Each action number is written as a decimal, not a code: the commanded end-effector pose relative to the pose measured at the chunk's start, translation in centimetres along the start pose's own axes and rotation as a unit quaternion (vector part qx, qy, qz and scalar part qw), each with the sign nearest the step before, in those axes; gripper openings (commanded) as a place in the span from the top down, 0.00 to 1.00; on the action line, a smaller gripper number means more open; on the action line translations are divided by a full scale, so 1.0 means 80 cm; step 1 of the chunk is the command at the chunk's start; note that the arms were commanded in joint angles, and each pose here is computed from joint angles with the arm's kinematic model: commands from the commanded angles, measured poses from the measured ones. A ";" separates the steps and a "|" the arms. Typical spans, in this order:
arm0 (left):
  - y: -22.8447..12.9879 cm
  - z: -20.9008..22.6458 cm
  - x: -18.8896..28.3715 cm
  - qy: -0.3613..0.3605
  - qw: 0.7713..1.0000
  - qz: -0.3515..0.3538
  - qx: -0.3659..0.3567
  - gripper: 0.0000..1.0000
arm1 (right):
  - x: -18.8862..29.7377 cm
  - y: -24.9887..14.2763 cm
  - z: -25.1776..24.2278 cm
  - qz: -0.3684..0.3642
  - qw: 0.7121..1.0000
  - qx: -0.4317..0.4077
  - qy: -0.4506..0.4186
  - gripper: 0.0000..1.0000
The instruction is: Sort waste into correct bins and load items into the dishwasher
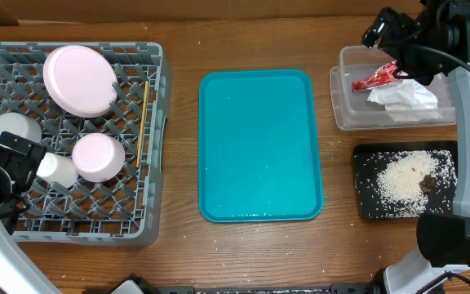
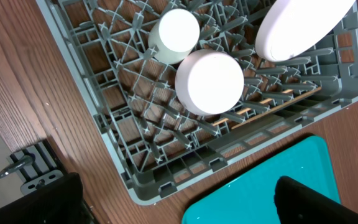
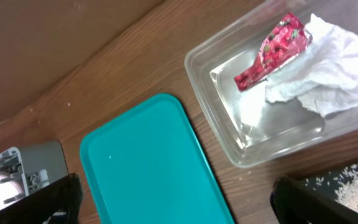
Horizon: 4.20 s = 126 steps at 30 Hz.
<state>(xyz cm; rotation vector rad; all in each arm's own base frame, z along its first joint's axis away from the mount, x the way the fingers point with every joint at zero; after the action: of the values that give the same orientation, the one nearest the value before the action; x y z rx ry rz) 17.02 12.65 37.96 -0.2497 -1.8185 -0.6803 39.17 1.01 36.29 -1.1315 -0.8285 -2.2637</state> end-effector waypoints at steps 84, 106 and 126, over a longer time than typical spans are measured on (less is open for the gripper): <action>0.002 0.002 0.004 0.004 1.000 -0.009 0.009 0.00 | -0.008 -0.014 0.023 0.017 0.998 -0.030 0.053 0.00; 0.002 0.002 0.004 0.004 1.000 -0.009 0.009 0.00 | -0.074 -0.072 0.001 0.075 0.997 -0.005 -0.027 0.00; 0.002 0.002 0.004 0.004 1.000 -0.009 0.009 0.00 | 0.055 -0.005 -0.050 -0.048 0.998 -0.013 -0.042 0.00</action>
<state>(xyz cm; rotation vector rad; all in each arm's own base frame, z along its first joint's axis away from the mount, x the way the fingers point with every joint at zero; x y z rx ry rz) 17.02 12.65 37.96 -0.2482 -1.8192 -0.6782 34.52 -1.39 38.16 -1.1622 -0.8091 -2.3517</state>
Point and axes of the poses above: each gripper's point midway between its finger pads, its own x axis back along the fingers, its own z axis along the line the jaws close on, y = z × x, the point moved 8 cm from there along x, back along the fingers, and after that the axes turned 14 degrees about -x, right-handed, at the moved point
